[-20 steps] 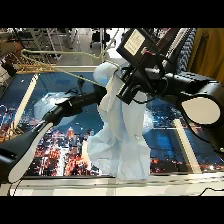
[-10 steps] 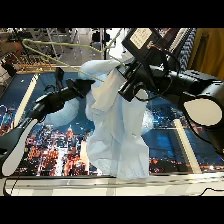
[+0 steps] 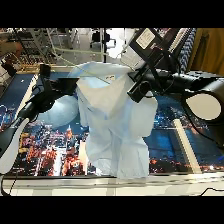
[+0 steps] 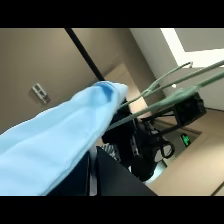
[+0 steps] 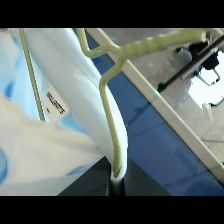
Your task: Fold the clothes and pants, and hang the long-sleeved shirts on hangers.
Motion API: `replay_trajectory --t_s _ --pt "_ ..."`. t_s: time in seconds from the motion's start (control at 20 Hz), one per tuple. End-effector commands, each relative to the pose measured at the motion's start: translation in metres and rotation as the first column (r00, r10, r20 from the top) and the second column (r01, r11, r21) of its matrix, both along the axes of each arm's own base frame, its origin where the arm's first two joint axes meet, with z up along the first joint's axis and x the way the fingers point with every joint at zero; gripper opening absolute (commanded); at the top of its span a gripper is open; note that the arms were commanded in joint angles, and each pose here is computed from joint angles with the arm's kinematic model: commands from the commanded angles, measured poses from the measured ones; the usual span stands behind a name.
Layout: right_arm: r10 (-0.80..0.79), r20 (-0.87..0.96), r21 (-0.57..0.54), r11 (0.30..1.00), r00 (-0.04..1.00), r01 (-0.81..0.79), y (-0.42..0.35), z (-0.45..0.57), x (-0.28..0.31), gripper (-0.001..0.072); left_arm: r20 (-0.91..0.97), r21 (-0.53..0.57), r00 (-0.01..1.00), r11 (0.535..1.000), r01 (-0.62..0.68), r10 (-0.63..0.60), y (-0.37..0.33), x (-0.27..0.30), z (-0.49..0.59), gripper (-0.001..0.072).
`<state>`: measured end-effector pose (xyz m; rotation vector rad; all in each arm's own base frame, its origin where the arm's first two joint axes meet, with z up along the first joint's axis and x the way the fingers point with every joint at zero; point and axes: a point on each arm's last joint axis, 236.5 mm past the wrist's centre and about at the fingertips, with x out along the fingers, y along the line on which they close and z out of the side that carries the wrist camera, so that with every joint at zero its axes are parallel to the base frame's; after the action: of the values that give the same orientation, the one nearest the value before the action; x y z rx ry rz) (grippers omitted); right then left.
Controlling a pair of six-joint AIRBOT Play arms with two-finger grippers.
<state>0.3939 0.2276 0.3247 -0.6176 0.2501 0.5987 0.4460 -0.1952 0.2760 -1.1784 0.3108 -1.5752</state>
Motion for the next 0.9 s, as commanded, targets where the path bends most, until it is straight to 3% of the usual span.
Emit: replay_trajectory --t_s 0.0,0.25,0.55,0.65,0.8,0.85 --pt "-0.038 -0.068 -0.05 0.998 0.997 0.035 -0.02 -0.019 0.002 0.0023 -0.041 -0.021 0.997 0.997 -0.071 0.07 0.026 0.019 0.002 0.0014" --pt "-0.021 -0.094 -0.025 1.0 0.995 0.018 -0.024 -0.021 0.004 0.0023 -0.188 0.072 0.965 0.982 -0.173 0.183 0.024 0.058 -0.021 0.0014" --pt "-0.018 -0.111 -0.06 0.998 0.994 0.011 -0.028 -0.028 0.002 0.0023 -0.224 0.095 0.951 0.976 -0.196 0.213 0.023 0.067 -0.028 0.0014" --pt "-0.019 -0.109 -0.054 0.998 0.994 0.013 -0.028 -0.027 0.002 0.0023 -0.22 0.11 0.961 0.983 -0.149 0.17 0.015 0.058 -0.031 0.0014" --pt "-0.047 -0.094 -0.007 0.999 0.994 0.046 -0.029 -0.019 0.007 0.0023 -0.248 0.306 0.964 0.952 -0.013 0.093 -0.017 0.035 -0.077 0.0016" --pt "-0.046 -0.081 0.001 0.999 0.996 0.046 -0.028 -0.016 0.009 0.0023 -0.271 0.375 0.96 0.926 0.036 0.072 -0.028 0.026 -0.095 0.0107"
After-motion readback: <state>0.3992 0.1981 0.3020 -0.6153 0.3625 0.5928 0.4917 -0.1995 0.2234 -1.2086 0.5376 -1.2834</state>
